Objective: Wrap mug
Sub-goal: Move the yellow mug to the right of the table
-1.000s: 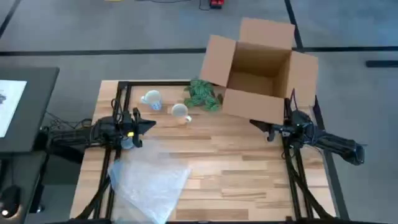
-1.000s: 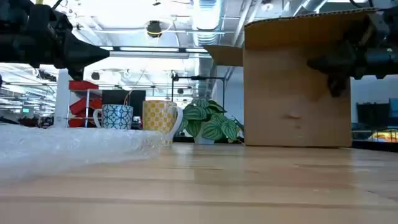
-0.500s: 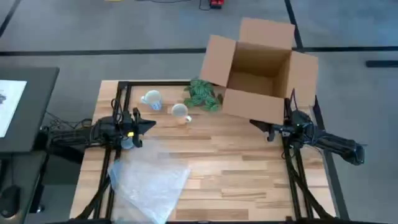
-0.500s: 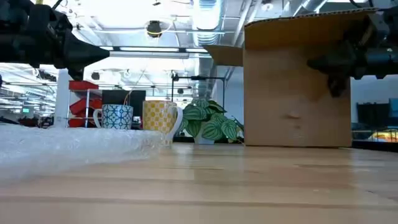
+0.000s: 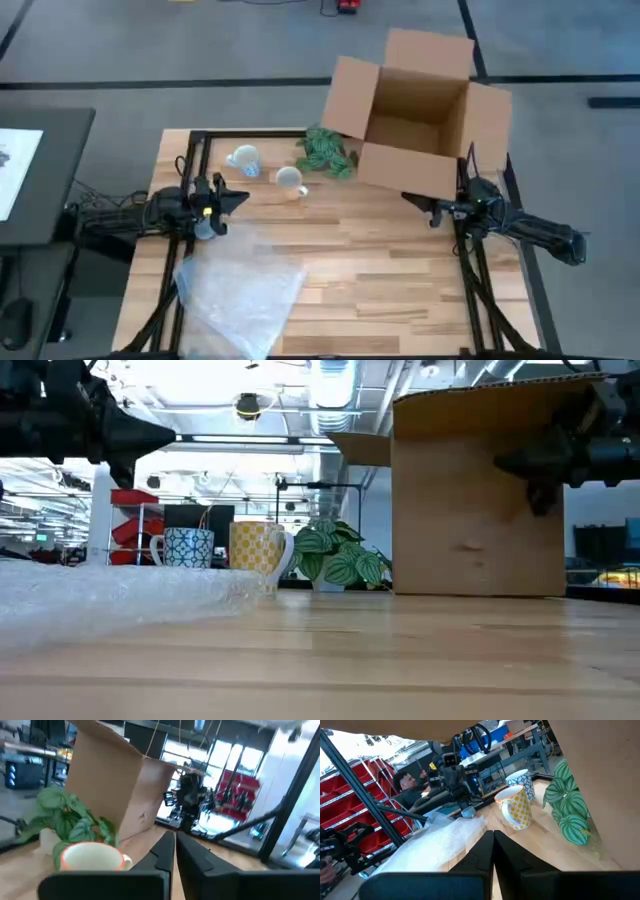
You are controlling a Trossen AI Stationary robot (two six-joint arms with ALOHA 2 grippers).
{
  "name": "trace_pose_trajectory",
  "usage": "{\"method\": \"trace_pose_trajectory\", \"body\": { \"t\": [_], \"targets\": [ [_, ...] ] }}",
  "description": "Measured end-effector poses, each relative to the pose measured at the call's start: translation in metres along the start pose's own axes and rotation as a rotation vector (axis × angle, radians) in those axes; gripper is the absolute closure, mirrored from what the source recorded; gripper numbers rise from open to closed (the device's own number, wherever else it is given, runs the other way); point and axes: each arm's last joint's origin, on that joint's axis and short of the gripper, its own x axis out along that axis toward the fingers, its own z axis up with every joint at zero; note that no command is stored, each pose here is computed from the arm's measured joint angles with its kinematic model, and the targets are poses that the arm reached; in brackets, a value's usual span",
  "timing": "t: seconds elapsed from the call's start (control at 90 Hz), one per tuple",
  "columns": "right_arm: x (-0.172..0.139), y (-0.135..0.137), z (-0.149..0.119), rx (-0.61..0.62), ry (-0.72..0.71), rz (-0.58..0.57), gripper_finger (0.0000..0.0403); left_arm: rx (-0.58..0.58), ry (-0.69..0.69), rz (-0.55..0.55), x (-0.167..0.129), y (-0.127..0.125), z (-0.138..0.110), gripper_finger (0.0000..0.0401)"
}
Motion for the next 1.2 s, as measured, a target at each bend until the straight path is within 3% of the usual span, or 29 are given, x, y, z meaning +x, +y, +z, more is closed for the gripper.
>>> {"method": "trace_pose_trajectory", "body": {
  "t": [0.067,0.211,0.467,0.611,0.778,0.944,1.2],
  "targets": [
    [0.0,0.0,0.0,0.0,0.0,0.0,0.0403,-0.044,-0.038,-0.012,0.0,-0.001,0.004,0.0401],
    [0.0,0.0,0.0,0.0,0.0,0.0,0.0403,-0.027,-0.127,-0.205,-0.001,-0.011,0.018,0.0401],
    [0.0,0.0,0.0,0.0,0.0,0.0,0.0403,0.135,-0.067,-0.04,0.029,-0.027,0.056,0.0401],
    [0.0,0.0,0.0,0.0,0.0,0.0,0.0403,0.209,0.12,0.043,0.071,-0.036,0.072,0.0401],
    [0.0,0.0,0.0,0.0,0.0,0.0,0.0403,0.336,0.487,0.119,0.123,-0.041,0.087,0.0384],
    [0.0,0.0,0.0,0.0,0.0,0.0,0.0403,0.427,0.792,0.102,0.168,-0.038,0.085,0.0313],
    [0.0,0.0,0.0,0.0,0.0,0.0,0.0403,0.593,1.259,0.061,0.203,-0.019,0.053,0.0198]
  ]
}}
